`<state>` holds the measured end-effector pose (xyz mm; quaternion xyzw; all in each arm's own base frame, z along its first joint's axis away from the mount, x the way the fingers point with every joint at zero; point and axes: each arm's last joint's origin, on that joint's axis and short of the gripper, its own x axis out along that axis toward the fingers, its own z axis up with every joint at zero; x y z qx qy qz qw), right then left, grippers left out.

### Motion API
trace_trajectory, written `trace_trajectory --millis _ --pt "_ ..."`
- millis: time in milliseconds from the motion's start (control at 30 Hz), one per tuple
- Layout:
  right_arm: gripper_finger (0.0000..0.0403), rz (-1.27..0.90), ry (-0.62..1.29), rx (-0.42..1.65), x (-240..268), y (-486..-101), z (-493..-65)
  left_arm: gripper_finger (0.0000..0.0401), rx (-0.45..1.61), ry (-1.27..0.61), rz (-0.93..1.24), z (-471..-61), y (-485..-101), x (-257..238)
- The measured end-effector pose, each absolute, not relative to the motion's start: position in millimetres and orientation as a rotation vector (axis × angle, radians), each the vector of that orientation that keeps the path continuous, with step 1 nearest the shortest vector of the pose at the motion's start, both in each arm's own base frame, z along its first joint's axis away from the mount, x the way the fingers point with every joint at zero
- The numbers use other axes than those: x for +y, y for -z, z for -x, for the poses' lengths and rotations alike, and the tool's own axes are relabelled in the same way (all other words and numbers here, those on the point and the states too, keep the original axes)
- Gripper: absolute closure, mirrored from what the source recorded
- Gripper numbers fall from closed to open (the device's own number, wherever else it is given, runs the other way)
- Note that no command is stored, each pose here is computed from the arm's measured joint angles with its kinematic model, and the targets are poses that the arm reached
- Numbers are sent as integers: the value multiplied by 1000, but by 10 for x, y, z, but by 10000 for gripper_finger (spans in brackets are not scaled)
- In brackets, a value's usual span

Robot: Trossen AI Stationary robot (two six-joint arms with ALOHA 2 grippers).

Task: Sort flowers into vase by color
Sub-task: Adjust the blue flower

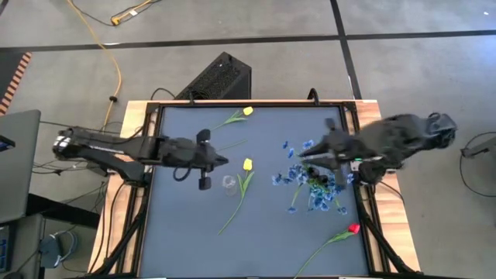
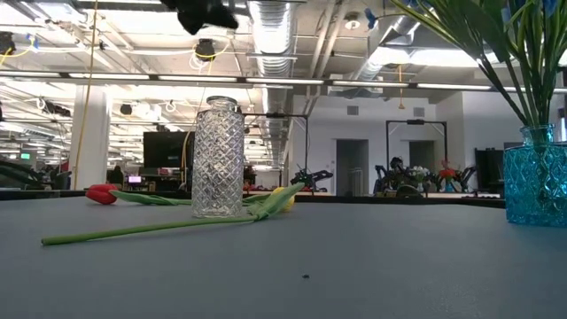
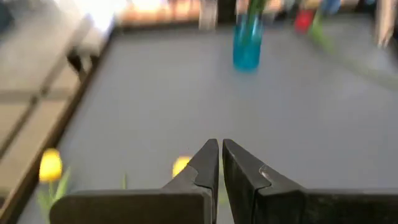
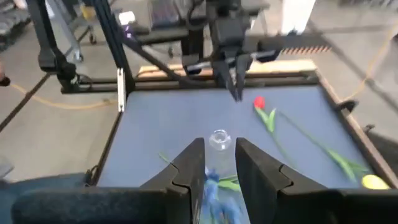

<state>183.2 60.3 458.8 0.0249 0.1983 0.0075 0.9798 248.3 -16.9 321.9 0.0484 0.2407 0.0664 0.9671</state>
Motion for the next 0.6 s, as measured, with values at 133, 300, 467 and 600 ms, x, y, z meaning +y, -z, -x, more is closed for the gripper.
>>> trace_trajectory --millis 133,300,467,600 --pt "287 -48 -23 490 555 -4531 -2228 390 290 -152 -115 -2361 -3109 -201" --pt "287 22 -28 661 515 -4404 -2551 390 212 -150 -103 -2284 -2894 -213" --pt "287 96 -64 744 571 -4339 -2793 390 243 -165 -111 -2266 -2764 -204" --pt "287 167 -88 811 597 -4300 -2914 390 248 -160 -112 -2264 -2753 -206"
